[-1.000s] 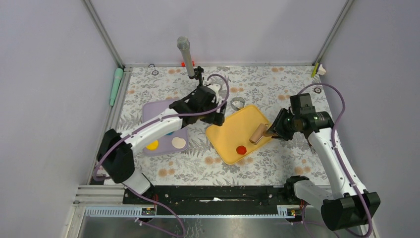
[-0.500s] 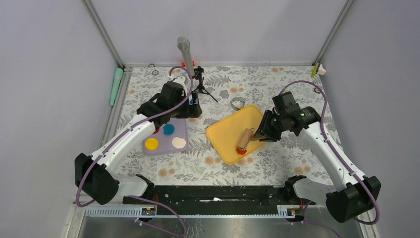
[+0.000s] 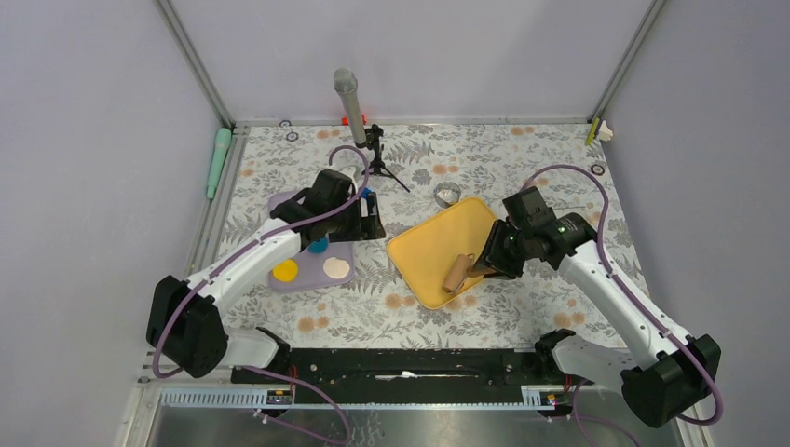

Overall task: Roll out the dumpling wrappers from the dough
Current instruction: Flatten out the dough on the work surface.

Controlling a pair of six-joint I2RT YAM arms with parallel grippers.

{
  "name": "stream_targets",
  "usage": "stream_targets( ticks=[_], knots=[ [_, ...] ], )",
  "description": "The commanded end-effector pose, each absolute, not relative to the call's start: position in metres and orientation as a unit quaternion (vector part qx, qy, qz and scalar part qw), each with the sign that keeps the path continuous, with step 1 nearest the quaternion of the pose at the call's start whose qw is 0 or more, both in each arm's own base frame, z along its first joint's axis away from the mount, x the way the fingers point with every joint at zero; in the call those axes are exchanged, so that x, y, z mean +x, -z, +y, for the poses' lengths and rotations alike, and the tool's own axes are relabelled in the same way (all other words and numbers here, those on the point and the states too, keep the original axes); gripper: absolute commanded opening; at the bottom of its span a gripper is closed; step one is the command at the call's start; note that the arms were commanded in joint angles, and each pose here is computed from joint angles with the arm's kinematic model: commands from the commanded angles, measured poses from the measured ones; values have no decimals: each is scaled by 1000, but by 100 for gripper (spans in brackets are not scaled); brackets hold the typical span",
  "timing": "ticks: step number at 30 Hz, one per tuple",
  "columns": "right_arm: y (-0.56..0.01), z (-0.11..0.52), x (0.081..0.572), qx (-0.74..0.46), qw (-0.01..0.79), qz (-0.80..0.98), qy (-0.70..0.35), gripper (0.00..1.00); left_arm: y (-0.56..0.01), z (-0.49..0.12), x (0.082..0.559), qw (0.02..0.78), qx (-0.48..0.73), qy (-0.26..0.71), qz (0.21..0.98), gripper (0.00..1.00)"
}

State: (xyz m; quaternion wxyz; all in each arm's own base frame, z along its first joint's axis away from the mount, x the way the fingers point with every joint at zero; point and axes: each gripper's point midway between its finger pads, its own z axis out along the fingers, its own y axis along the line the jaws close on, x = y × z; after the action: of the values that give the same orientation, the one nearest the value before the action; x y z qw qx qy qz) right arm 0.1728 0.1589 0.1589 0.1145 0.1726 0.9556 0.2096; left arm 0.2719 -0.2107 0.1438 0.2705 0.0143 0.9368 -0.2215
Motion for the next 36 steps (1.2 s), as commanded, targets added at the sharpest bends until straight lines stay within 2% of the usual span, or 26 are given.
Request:
stream_targets(
  ticks=[1,7,12,21,27,36],
  knots=[
    [-161,159,193,183,163,949,-201,0,-151,-228,281,278,18,259,925,78],
    [-155,151,209,180,191,950,-169,0,-120,-237,276,241,34,215,946,77],
    [-148,157,225,186,207,945,-172,0,-95,-259,264,207,45,216,953,76],
    [-188,154,268,192,292,923,-160,0,-74,-273,261,179,67,220,957,76],
    [-206,160,243,184,264,926,-198,0,-73,-277,265,178,74,221,956,76],
    [-184,159,194,197,190,936,-221,0,-72,-279,267,178,76,222,956,76]
  ],
)
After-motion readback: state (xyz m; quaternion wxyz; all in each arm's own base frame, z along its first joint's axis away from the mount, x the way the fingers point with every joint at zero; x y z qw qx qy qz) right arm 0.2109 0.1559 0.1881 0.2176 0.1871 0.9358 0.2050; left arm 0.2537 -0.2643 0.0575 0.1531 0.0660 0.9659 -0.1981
